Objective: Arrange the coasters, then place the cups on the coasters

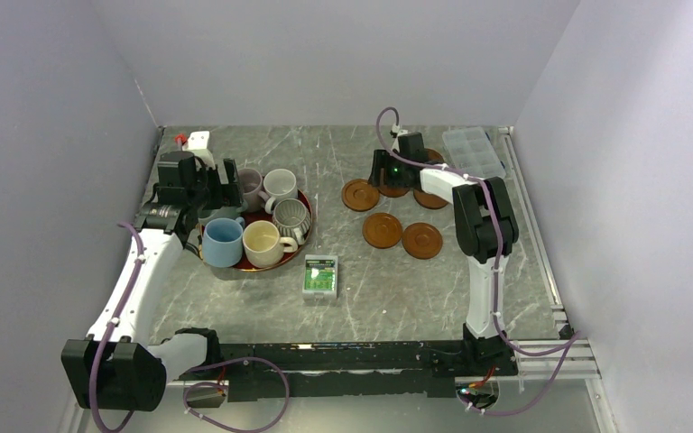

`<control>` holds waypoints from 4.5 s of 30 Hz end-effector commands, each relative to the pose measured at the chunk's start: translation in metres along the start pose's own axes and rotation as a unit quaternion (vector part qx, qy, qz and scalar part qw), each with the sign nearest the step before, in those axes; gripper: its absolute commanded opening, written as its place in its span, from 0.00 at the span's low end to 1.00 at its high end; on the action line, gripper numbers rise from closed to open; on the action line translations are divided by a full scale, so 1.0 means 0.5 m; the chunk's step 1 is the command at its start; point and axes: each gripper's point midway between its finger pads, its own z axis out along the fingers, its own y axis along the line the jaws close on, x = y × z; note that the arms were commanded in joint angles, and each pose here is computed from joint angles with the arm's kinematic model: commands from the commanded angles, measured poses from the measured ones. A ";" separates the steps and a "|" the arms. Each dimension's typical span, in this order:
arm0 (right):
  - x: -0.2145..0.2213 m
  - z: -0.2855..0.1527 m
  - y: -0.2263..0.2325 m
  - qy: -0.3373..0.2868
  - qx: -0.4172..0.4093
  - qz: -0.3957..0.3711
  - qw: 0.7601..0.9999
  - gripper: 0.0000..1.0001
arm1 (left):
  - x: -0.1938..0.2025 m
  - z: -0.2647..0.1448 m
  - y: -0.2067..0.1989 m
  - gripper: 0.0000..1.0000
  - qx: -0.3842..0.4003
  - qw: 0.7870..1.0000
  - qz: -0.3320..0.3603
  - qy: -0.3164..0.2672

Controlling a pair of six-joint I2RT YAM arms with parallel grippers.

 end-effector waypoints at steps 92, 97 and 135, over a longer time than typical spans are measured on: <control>0.272 -0.101 0.221 0.034 -0.108 0.044 0.993 0.74 | -0.009 0.017 -0.017 0.94 0.018 1.000 -0.002 0.010; 0.268 -0.106 0.227 0.030 -0.113 0.039 0.992 0.74 | -0.009 0.017 -0.017 0.94 0.019 1.000 -0.003 0.011; 0.222 -0.332 -0.061 -0.021 0.083 0.133 0.987 0.75 | -0.018 0.007 -0.025 0.93 0.030 1.000 -0.001 -0.006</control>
